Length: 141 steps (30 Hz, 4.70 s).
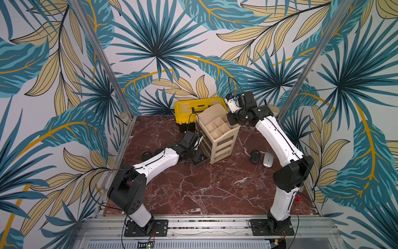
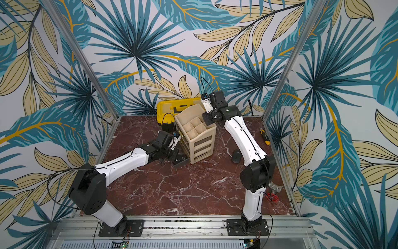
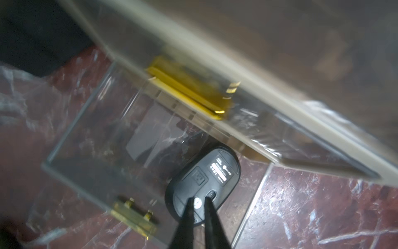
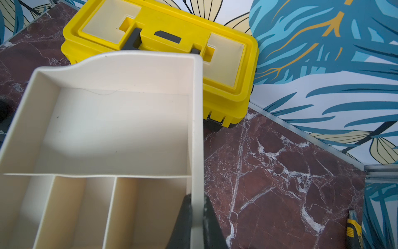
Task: Take the mice out of the drawer
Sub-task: Adjust the mouse in the drawer, then pick up the mouse from the drawer.
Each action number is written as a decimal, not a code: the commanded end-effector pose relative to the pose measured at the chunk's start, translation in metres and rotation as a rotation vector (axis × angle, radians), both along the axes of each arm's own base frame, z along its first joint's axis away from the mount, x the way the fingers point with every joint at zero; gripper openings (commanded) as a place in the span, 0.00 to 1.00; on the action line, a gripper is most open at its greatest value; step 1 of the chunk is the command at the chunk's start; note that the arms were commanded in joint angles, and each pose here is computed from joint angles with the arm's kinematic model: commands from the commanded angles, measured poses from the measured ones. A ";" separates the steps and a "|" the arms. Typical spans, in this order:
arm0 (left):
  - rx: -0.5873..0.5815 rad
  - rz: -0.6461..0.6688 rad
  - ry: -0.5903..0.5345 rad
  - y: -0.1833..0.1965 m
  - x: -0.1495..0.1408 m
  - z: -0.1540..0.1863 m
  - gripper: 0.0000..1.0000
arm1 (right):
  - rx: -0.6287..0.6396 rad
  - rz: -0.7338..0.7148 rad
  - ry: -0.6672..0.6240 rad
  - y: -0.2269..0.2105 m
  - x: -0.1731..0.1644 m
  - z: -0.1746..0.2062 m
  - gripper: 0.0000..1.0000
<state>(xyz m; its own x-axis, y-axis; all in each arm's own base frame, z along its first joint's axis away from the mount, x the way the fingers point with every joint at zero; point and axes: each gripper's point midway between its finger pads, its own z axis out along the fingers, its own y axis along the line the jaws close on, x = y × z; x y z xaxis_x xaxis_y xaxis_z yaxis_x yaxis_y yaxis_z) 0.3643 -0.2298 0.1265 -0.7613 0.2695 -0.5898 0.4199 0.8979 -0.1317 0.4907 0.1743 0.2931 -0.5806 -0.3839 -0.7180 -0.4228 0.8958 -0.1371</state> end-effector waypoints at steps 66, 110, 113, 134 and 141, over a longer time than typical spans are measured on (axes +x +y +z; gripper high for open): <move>-0.171 0.529 0.304 0.050 0.032 0.001 0.19 | -0.101 -0.064 0.169 -0.013 -0.009 -0.067 0.00; -0.376 0.878 0.695 -0.002 0.016 -0.057 0.65 | -0.069 -0.040 0.153 -0.007 -0.011 -0.066 0.00; -0.366 0.888 0.713 -0.004 0.015 -0.063 0.65 | -0.066 -0.039 0.154 -0.007 -0.011 -0.067 0.00; -0.251 0.996 0.688 0.012 0.017 -0.107 0.67 | -0.047 -0.029 0.145 -0.004 -0.013 -0.061 0.00; -0.161 0.993 0.726 0.018 0.006 -0.129 0.61 | -0.043 -0.028 0.141 -0.004 -0.012 -0.061 0.00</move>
<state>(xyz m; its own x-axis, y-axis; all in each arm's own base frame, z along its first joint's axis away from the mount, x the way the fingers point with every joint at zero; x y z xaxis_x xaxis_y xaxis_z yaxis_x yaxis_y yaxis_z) 0.4038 -0.2433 0.0452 -0.7779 -0.6257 0.0585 -0.5922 0.6987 -0.4013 0.4896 0.1790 0.2950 -0.5697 -0.3287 -0.7533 -0.3970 0.9126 -0.0980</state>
